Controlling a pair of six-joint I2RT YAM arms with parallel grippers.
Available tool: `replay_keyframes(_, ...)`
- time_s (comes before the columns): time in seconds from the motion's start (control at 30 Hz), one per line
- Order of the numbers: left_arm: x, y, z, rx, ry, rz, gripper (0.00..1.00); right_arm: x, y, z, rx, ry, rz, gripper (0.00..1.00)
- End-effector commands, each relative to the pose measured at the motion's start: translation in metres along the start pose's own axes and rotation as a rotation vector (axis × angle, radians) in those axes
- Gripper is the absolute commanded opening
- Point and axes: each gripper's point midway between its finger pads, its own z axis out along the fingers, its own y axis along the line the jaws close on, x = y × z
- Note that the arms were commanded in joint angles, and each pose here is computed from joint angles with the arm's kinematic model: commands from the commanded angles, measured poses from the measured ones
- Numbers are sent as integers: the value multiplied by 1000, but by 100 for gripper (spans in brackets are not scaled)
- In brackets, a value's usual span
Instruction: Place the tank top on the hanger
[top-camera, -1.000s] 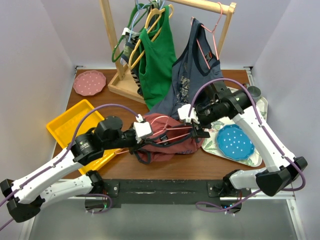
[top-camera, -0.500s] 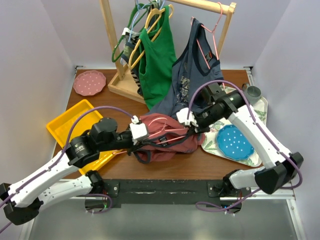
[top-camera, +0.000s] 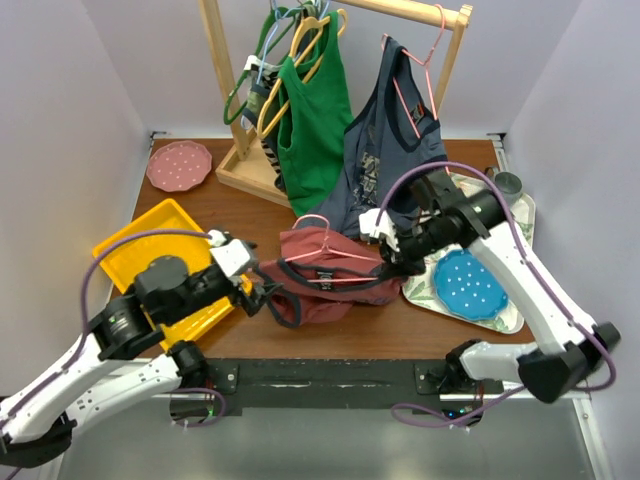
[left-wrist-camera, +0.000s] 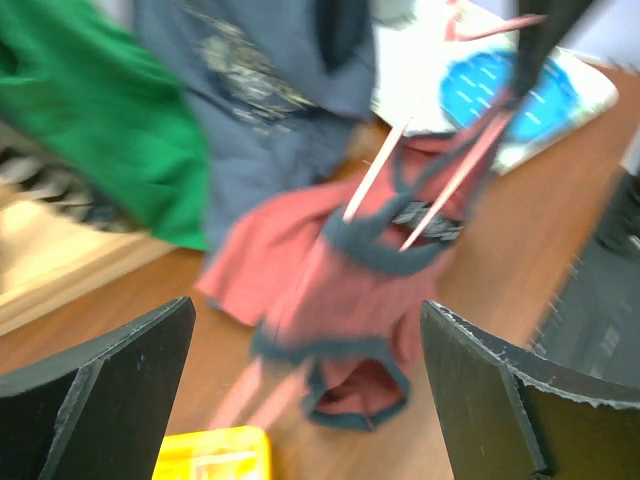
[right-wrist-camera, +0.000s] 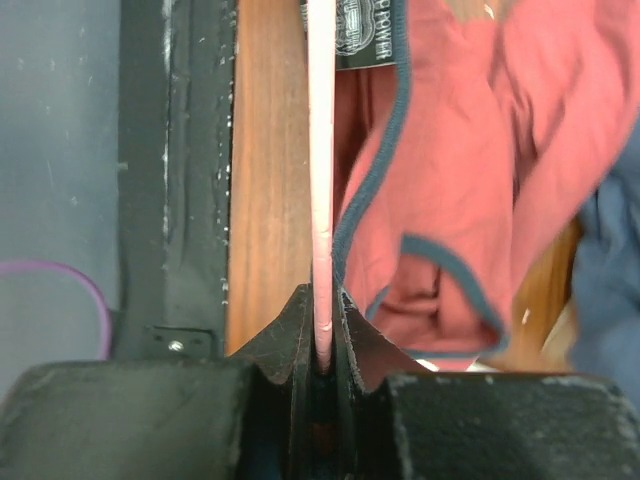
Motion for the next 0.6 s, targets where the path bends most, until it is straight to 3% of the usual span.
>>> replay_keyframes(0.0, -5, 40, -23, -241, -65, -61, 100, -7, -16, -37, 293, -57, 201, 0)
replay_keyframes(0.2, 29, 36, -29, -262, -121, -174, 100, -6, -49, -87, 592, -147, 471, 0)
replay_keyframes(0.33, 31, 32, -33, -250, -182, -226, 100, -22, -82, -118, 763, -229, 582, 0)
replay_keyframes(0.57, 29, 34, -41, -261, -219, -244, 100, -78, -114, -149, 792, -378, 617, 0)
